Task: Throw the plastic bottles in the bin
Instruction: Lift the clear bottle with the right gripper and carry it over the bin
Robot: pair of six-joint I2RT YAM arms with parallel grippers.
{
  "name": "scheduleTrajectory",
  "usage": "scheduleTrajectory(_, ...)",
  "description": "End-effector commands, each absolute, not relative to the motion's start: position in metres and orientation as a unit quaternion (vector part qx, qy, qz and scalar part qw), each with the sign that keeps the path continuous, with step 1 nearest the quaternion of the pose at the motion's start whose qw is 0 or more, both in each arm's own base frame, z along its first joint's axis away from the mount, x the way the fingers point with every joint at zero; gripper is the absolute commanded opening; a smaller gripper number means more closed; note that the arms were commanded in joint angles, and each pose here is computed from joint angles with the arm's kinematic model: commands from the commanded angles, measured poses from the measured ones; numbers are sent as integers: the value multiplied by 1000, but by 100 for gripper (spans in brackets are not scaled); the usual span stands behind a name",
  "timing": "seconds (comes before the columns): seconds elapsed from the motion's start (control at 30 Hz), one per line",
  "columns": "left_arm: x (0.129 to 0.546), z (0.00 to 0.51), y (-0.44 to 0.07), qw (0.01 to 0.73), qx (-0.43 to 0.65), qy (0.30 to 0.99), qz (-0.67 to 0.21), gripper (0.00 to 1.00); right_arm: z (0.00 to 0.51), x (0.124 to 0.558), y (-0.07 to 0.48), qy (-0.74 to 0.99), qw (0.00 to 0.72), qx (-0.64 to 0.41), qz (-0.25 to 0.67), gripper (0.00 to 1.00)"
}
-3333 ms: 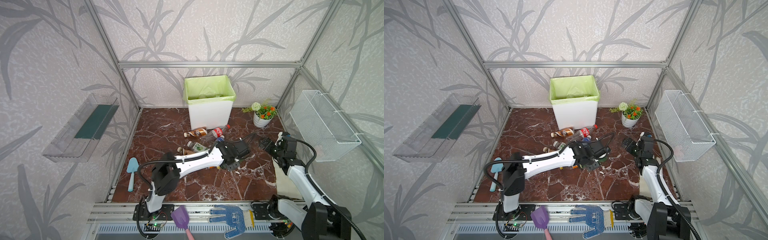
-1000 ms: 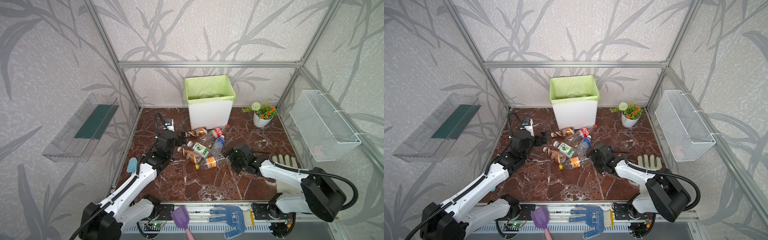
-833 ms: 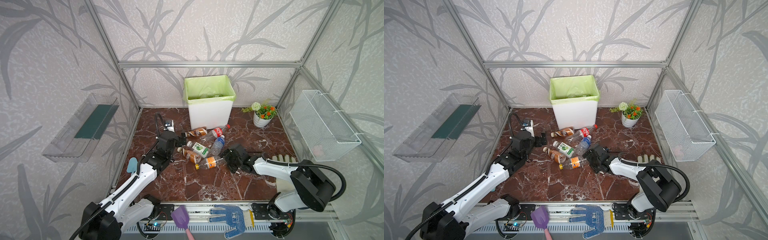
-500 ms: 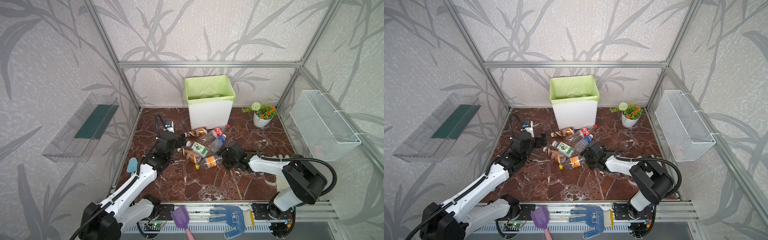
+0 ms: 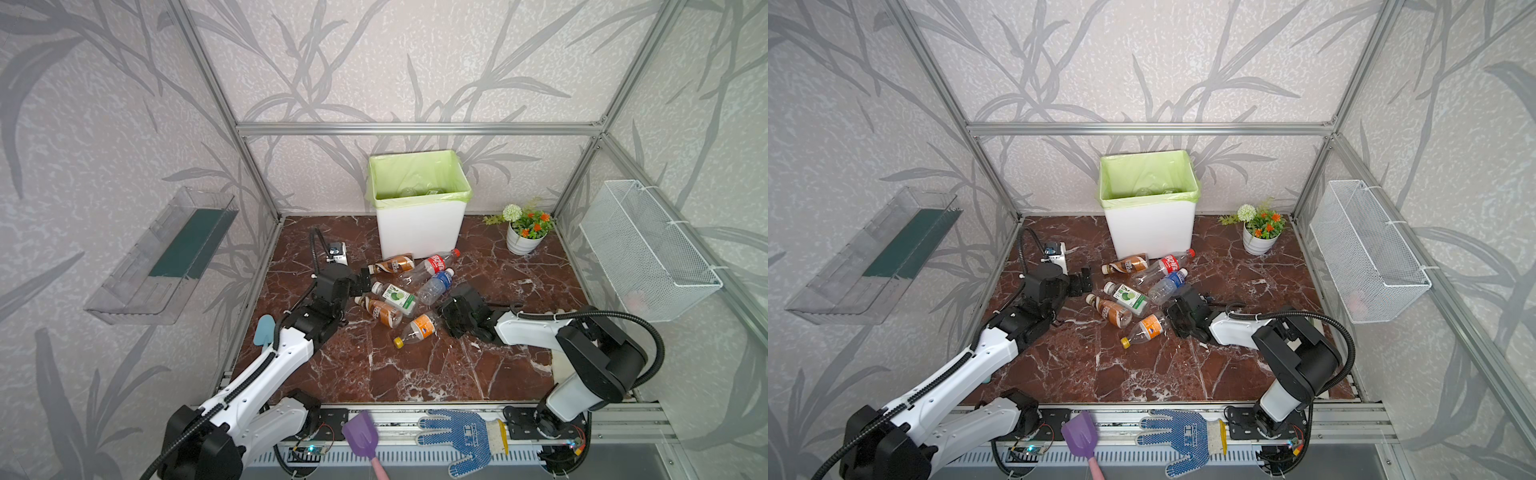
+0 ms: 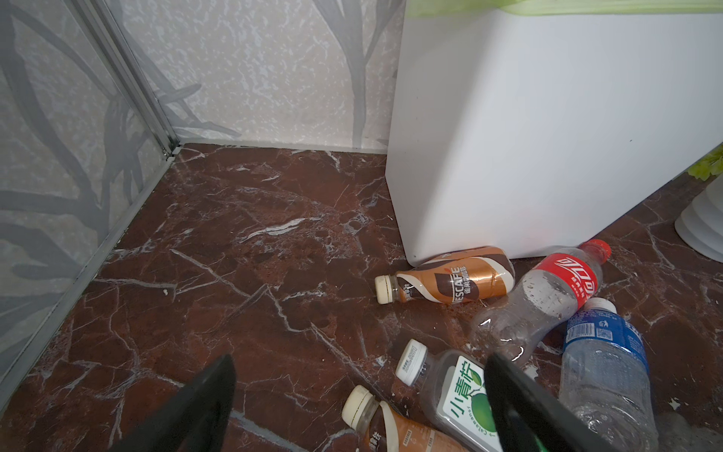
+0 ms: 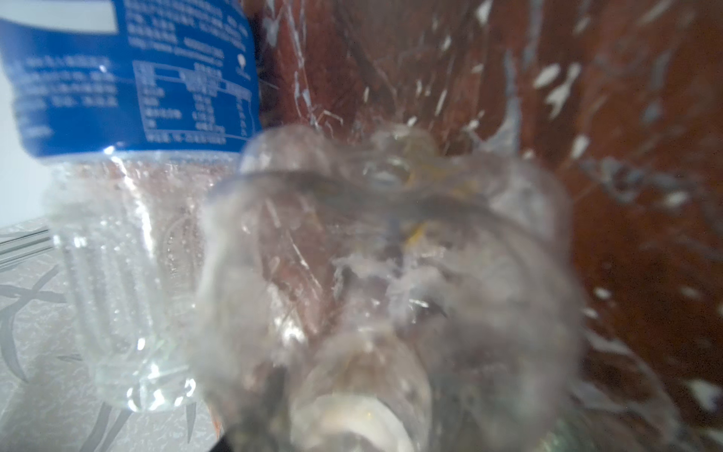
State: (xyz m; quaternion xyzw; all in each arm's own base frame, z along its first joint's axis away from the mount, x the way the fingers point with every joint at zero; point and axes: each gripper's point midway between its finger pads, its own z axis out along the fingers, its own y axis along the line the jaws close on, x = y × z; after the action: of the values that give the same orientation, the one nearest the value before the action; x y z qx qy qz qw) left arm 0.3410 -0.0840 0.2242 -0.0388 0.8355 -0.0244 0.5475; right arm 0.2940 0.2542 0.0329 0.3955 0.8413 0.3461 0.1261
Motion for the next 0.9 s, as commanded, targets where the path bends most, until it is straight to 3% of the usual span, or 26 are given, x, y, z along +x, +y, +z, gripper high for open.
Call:
scheduleTrajectory(0.0, 339, 221, -79, 544, -52, 837, -23, 99, 4, 273, 222, 860, 115, 414, 275, 49)
scheduleTrajectory(0.27, 339, 220, -80, 542, -55, 838, -25, 99, 33, 285, 206, 865, 171, 385, 271, 43)
scheduleTrajectory(0.47, 340, 218, -80, 540, -58, 839, -27, 99, 86, 302, 192, 871, 251, 331, 262, 43)
scheduleTrajectory(0.67, 343, 215, -80, 538, -62, 840, -25, 99, 212, 349, 170, 829, 440, 237, 250, 42)
scheduleTrajectory(0.87, 348, 203, -81, 521, -69, 850, -23, 99, 397, 380, 127, 710, 647, 157, 230, 43)
